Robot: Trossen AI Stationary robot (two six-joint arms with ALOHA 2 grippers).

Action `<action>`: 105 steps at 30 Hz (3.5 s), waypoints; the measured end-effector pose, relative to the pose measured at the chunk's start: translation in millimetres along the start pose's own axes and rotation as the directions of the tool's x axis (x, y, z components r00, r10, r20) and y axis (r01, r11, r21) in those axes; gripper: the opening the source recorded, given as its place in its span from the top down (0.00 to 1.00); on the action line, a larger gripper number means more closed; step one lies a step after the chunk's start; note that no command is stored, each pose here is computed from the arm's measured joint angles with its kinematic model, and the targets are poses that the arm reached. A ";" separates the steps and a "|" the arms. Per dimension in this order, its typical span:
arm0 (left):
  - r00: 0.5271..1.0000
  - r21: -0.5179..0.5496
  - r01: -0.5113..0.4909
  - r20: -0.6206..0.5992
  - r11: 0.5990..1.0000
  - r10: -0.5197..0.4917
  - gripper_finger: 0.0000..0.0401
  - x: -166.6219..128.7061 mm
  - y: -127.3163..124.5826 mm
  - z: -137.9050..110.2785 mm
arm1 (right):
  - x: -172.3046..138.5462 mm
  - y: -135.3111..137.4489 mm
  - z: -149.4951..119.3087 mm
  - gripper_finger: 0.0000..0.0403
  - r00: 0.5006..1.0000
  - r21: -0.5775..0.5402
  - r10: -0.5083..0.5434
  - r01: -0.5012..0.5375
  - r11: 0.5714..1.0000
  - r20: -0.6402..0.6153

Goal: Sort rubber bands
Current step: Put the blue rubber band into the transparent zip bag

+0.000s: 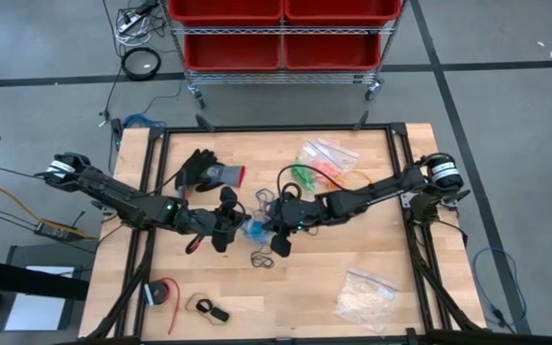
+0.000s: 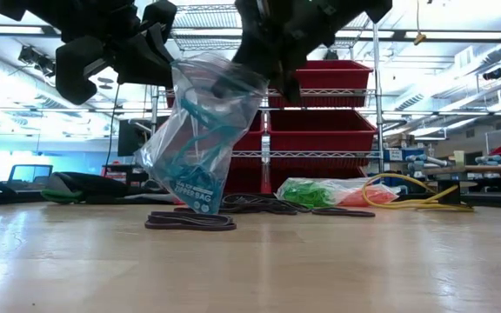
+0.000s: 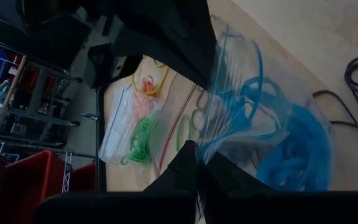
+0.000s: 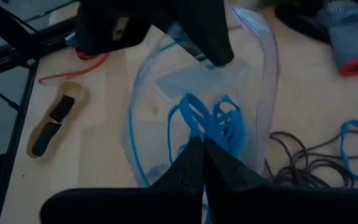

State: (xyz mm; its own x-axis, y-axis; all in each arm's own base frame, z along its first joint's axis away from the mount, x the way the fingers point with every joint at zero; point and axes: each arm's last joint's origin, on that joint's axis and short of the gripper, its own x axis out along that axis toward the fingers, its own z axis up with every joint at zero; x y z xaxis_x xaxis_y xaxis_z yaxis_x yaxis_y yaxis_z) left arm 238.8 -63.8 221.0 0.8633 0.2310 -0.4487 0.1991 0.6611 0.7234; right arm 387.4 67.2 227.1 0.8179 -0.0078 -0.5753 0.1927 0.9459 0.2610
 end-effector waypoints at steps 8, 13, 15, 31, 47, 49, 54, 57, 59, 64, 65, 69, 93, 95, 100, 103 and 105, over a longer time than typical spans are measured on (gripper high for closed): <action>1.000 -0.004 -0.005 -0.006 1.000 0.005 0.97 0.9 1.5 -1.2 | -13.7 12.3 9.3 0.85 0.996 -0.071 0.024 -0.018 0.997 0.091; 1.000 -0.018 -0.020 -0.012 1.000 0.020 0.97 -0.1 7.0 -3.6 | -23.9 15.8 13.7 0.71 0.993 -0.072 0.032 -0.024 0.997 0.111; 0.999 -0.031 -0.036 -0.003 0.999 0.035 0.97 -2.9 11.3 -3.8 | -27.5 18.3 13.3 0.67 0.994 -0.077 0.037 -0.028 0.997 0.106; 0.995 -0.082 -0.096 0.010 0.992 0.097 0.97 -46.8 41.8 -17.8 | -71.6 40.4 7.1 0.63 0.976 -0.198 -0.145 0.176 0.964 0.161; 0.992 -0.103 -0.122 0.010 0.987 0.124 0.97 -52.1 48.3 -21.3 | -29.7 -57.2 -32.2 0.63 0.976 -0.033 -0.208 0.211 0.977 0.069; 0.992 -0.102 -0.122 0.009 0.987 0.123 0.97 -51.9 48.2 -21.3 | -23.5 -68.4 -37.9 0.63 0.978 -0.061 -0.198 0.203 0.977 0.069; 0.992 -0.106 -0.126 0.015 0.986 0.128 0.97 -52.1 48.7 -20.9 | 6.3 -85.0 -44.7 0.63 0.978 -0.081 -0.208 0.210 0.974 0.032; 0.991 -0.107 -0.127 0.016 0.986 0.129 0.97 -52.1 48.8 -20.8 | 25.7 -93.3 -45.9 0.63 0.972 -0.053 -0.233 0.233 0.971 -0.001; 0.992 -0.105 -0.125 0.013 0.987 0.127 0.97 -52.0 48.5 -21.0 | 37.3 -99.6 -44.2 0.63 0.966 -0.039 -0.257 0.256 0.966 -0.012; 0.992 -0.104 -0.123 0.011 0.987 0.125 0.97 -52.0 48.2 -21.3 | 58.2 -112.5 -36.4 0.63 0.954 -0.038 -0.298 0.296 0.954 -0.027; 0.991 -0.111 -0.131 0.021 0.985 0.134 0.97 -52.1 49.1 -20.4 | 62.2 -115.5 -35.6 0.63 0.951 -0.040 -0.308 0.307 0.951 -0.039; 0.988 -0.122 -0.142 0.035 0.982 0.148 0.97 -48.8 44.5 -23.4 | 71.1 -129.5 -39.6 0.63 0.926 -0.027 -0.352 0.352 0.936 -0.135; 0.989 -0.118 -0.139 0.028 0.983 0.143 0.97 -44.1 34.9 -31.9 | 40.5 -99.7 -31.0 1.00 0.924 -0.041 -0.331 0.329 0.943 -0.194; 0.988 -0.123 -0.144 0.034 0.982 0.149 0.97 -45.0 37.2 -29.9 | 26.7 -89.4 -23.9 1.00 0.919 -0.062 -0.356 0.350 0.935 -0.168; 0.992 -0.107 -0.127 0.013 0.986 0.129 0.97 -39.8 33.9 -30.1 | -9.3 -63.9 -14.6 1.00 0.909 -0.097 -0.394 0.384 0.918 -0.135; 0.995 -0.080 -0.098 -0.022 0.992 0.097 0.97 -29.9 27.2 -30.9 | -31.6 -50.5 -9.3 1.00 0.906 -0.101 -0.411 0.401 0.910 -0.102; 0.996 -0.063 -0.078 -0.045 0.995 0.076 0.97 -23.2 22.6 -31.6 | -45.3 -42.9 -6.9 1.00 0.903 -0.105 -0.422 0.414 0.904 -0.077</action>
State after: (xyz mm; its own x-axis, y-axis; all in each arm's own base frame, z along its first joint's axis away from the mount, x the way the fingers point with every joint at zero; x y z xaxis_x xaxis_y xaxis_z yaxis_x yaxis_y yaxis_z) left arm 208.6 -31.7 231.2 0.8543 0.3121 -0.4158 0.1012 0.6845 0.7219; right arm 338.3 29.2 236.6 0.6157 -0.3817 -0.6894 0.4559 0.8861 -0.0835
